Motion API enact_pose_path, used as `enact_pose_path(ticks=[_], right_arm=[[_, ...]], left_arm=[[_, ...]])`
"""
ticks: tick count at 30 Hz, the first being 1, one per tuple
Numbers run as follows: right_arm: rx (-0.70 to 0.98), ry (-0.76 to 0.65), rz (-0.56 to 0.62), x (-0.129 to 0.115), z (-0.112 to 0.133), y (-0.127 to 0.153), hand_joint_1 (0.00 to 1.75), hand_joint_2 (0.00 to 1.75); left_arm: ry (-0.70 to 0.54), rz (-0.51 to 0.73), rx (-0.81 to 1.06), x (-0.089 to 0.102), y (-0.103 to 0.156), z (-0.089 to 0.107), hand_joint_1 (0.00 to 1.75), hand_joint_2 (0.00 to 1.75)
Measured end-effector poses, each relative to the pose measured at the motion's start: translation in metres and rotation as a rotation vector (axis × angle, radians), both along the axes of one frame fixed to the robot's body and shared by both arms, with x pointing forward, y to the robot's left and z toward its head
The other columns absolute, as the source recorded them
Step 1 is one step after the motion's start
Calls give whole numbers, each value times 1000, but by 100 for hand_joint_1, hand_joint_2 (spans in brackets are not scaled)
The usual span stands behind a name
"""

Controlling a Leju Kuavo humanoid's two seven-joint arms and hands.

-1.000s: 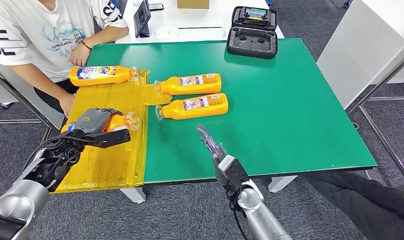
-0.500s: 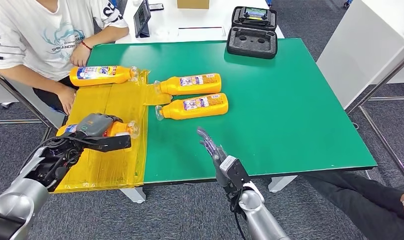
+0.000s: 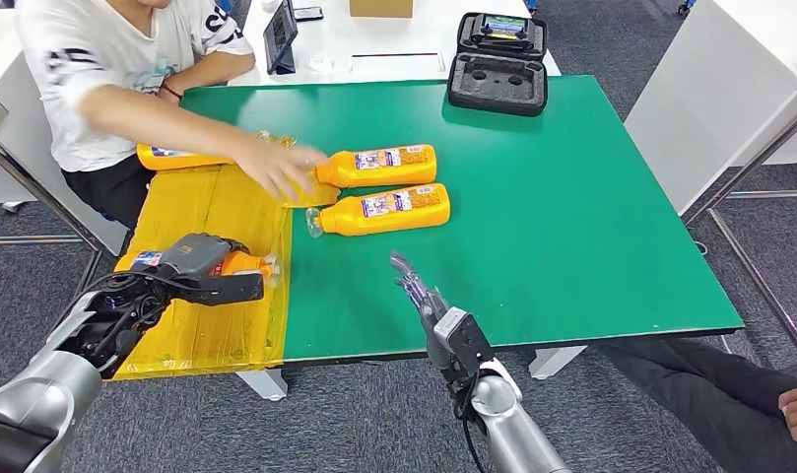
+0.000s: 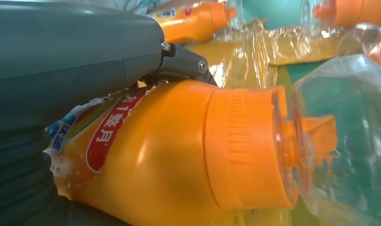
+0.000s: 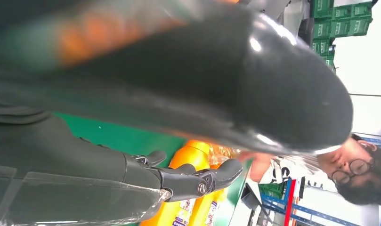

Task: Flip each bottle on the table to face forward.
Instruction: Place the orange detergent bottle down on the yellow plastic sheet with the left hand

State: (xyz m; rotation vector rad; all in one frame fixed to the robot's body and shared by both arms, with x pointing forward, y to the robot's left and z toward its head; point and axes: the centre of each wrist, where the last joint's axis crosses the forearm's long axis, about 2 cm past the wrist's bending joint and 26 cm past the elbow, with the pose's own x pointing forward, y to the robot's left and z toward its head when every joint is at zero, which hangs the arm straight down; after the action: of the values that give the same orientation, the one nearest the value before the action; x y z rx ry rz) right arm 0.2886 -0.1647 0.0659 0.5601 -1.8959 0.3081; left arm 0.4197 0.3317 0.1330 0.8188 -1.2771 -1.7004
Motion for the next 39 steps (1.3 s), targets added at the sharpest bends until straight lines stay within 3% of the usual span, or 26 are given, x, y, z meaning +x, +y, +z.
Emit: enact_pose_path(ticks=[16,20,21,24,25,28,32,39], right_arm=[[12,6,4,1,1,2,0,0],[14,8,5,1,2,3,0,0],[15,8,5,1,2,3,0,0],[15,7,5,2,2,4,0,0],[15,6,6,3,3,4,0,0],[14,3,6,7,4,4,0,0],[15,6,7,7,4,6,0,0],[15,10,3,9,4,6,0,0]], left_arm=[[160,9,20,-1,8,-9,171,175],[182,8,19,-2,10,-11,157,175],[185,8,17,-2,10,-11,130,175],[193,11,9,-3,11,-13,36,44],[196,13,5,-3,12,-14,29,0],[198,15,-5,-5,12,-16,24,0],[198,15,-8,-5,11,-17,0,0],[212,16,-55,-7,11,-20,0,0]])
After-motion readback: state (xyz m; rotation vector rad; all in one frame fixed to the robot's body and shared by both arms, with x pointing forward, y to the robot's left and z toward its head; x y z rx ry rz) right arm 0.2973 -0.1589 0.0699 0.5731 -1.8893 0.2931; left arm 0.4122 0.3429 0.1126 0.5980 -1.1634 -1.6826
